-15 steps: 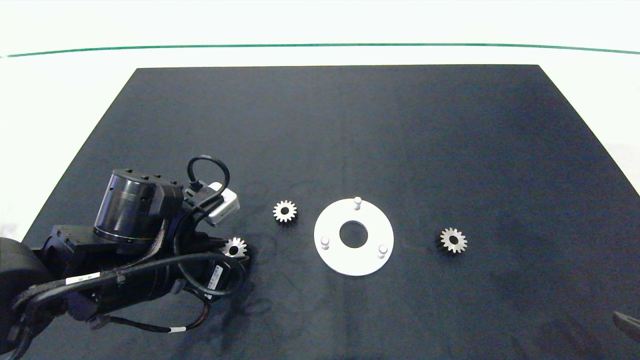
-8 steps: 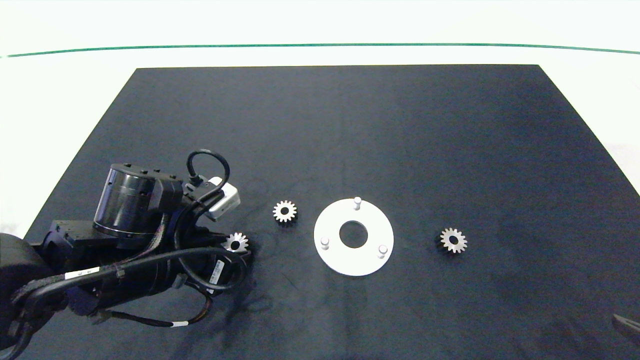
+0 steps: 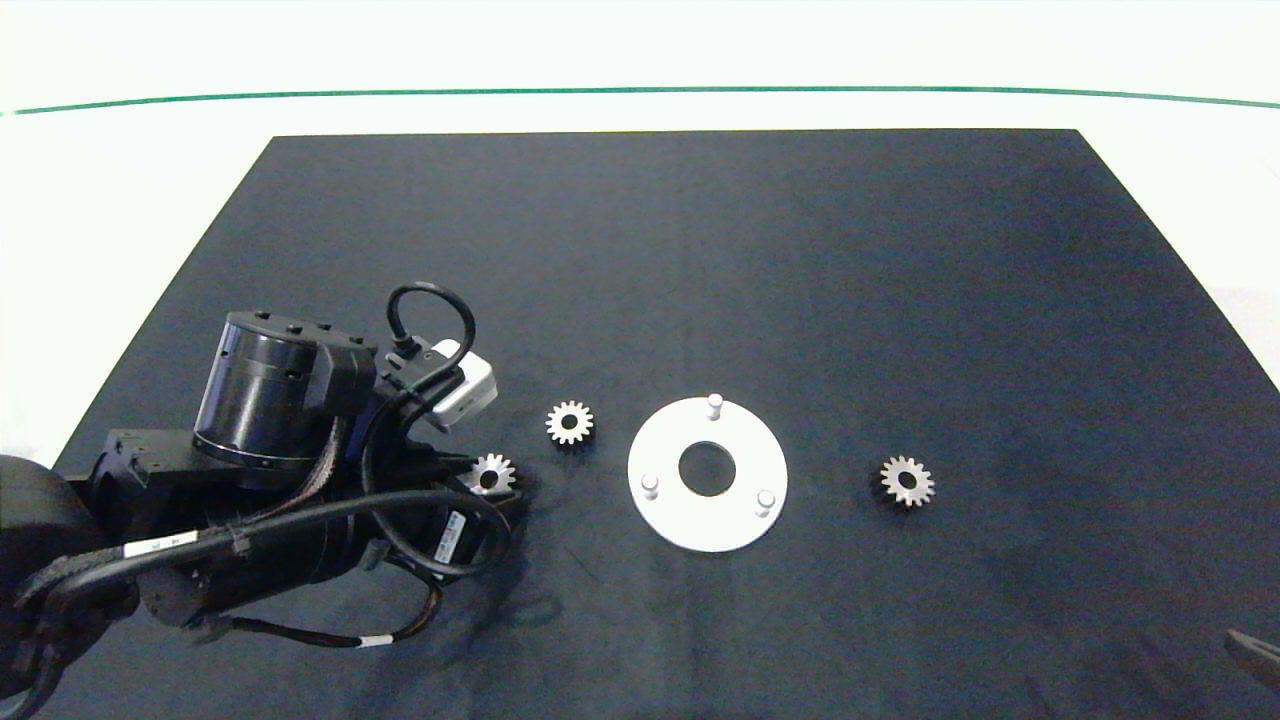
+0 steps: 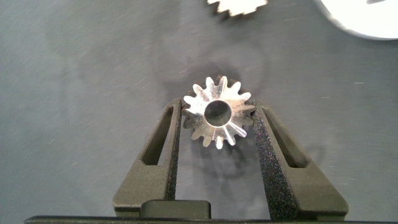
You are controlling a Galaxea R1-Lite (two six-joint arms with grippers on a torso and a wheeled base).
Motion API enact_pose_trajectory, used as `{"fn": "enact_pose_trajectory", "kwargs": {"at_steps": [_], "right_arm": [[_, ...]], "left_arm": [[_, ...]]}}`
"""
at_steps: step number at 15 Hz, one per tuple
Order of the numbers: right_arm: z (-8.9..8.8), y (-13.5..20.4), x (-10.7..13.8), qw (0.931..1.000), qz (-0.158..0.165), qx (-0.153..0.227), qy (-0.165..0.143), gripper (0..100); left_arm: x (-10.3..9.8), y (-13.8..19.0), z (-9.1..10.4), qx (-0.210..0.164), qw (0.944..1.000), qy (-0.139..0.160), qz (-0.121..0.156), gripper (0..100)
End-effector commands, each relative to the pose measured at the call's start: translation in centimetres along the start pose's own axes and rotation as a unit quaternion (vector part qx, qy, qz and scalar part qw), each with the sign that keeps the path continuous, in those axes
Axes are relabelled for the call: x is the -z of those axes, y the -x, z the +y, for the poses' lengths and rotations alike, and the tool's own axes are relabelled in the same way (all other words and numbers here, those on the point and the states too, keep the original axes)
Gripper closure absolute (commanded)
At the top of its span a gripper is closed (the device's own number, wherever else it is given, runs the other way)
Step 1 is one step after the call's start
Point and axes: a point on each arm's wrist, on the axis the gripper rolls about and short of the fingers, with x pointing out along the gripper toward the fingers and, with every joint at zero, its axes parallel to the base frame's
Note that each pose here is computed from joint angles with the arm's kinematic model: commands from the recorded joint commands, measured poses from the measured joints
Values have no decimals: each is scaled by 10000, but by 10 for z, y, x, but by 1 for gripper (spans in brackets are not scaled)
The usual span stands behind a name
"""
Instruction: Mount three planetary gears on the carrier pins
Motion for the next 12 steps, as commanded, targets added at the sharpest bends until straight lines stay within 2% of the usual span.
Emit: {"fn": "enact_pose_trajectory", "kwargs": {"at_steps": [1,8,12], "right_arm": [[0,0,1,10000,14,-2,1,0],[0,0,0,10000,-1,-2,9,0],[0,1,0,10000,-1,-2,9,0]], "left_arm": [[-8,2,-11,102,9998,-138,-125,100],[-21,7,-43,-114,9984,-493,-264,100],[-26,0,-61,-130,9974,-669,-236,100]]}}
